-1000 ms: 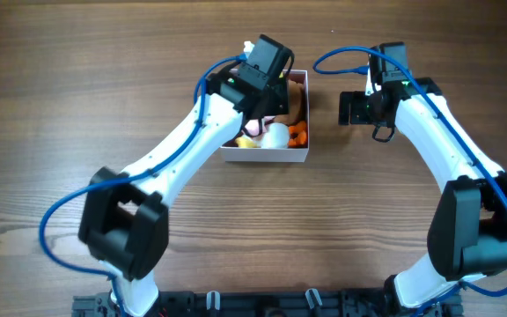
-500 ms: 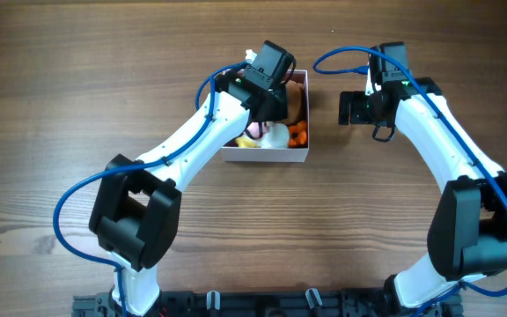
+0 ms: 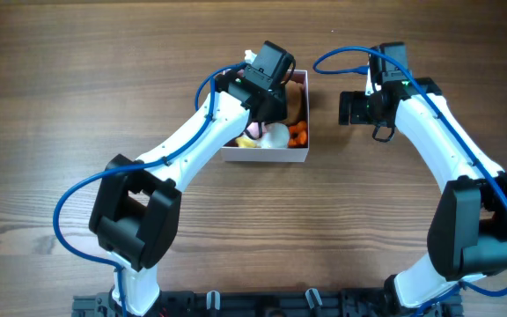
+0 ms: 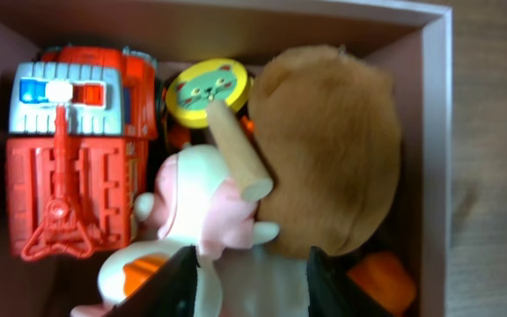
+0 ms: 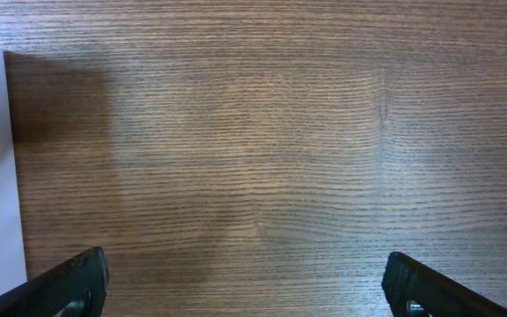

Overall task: Pack container
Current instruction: 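Lift the rattle with the left gripper and lower it into the box, then open the left gripper and push the rattle down among the toys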

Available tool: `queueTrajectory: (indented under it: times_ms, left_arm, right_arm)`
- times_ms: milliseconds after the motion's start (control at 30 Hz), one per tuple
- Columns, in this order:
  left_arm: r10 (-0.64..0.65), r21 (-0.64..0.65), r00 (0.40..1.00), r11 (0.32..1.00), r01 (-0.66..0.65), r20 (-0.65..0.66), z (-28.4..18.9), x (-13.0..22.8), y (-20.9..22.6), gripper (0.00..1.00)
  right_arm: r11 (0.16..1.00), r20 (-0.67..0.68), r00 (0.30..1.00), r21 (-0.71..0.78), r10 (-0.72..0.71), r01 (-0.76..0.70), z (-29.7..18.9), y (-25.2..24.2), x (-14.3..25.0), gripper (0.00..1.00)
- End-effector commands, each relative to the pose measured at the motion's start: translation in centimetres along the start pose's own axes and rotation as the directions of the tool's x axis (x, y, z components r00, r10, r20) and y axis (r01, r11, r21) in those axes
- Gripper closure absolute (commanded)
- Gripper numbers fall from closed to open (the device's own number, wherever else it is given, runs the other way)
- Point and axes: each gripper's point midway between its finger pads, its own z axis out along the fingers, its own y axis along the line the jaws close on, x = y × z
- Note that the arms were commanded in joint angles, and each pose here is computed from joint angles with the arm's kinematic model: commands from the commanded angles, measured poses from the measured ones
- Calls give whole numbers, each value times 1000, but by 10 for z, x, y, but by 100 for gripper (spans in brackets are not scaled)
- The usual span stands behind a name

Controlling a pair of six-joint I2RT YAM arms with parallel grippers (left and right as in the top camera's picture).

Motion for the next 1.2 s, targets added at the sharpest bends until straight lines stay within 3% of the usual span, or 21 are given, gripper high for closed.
queueTrajectory:
  times_ms: [0, 67, 267, 467, 733, 933, 1167]
  left_arm:
    - [2, 21, 999, 1000, -3, 47, -5, -13, -7, 66]
    - [0, 3, 997, 1000, 0, 81, -5, -20, -4, 69]
    - [-7, -2, 988, 1000, 7, 153, -6, -36, -6, 96]
    - [-6, -5, 989, 1000, 7, 148, 17, -34, -6, 96]
    - [11, -101, 1000, 995, -11, -1, 74, 7, 17, 94]
    - [14, -135, 998, 991, -22, -55, 69, 19, 25, 95]
    - [8, -69, 999, 998, -4, 51, 35, -10, 8, 93]
  right_arm:
    - [1000, 12, 1000, -6, -7, 7, -3, 0, -3, 1]
    - [1000, 12, 1000, -6, -7, 7, -3, 0, -3, 1]
    - [1000, 12, 1000, -6, -7, 7, -3, 0, -3, 0]
    - [1000, 12, 1000, -6, -7, 7, -3, 0, -3, 0]
    - [1000, 12, 1000, -6, -7, 7, -3, 0, -3, 0]
    - [1000, 12, 1000, -6, -7, 7, -3, 0, -3, 1]
    - [1000, 12, 1000, -6, -7, 7, -3, 0, -3, 1]
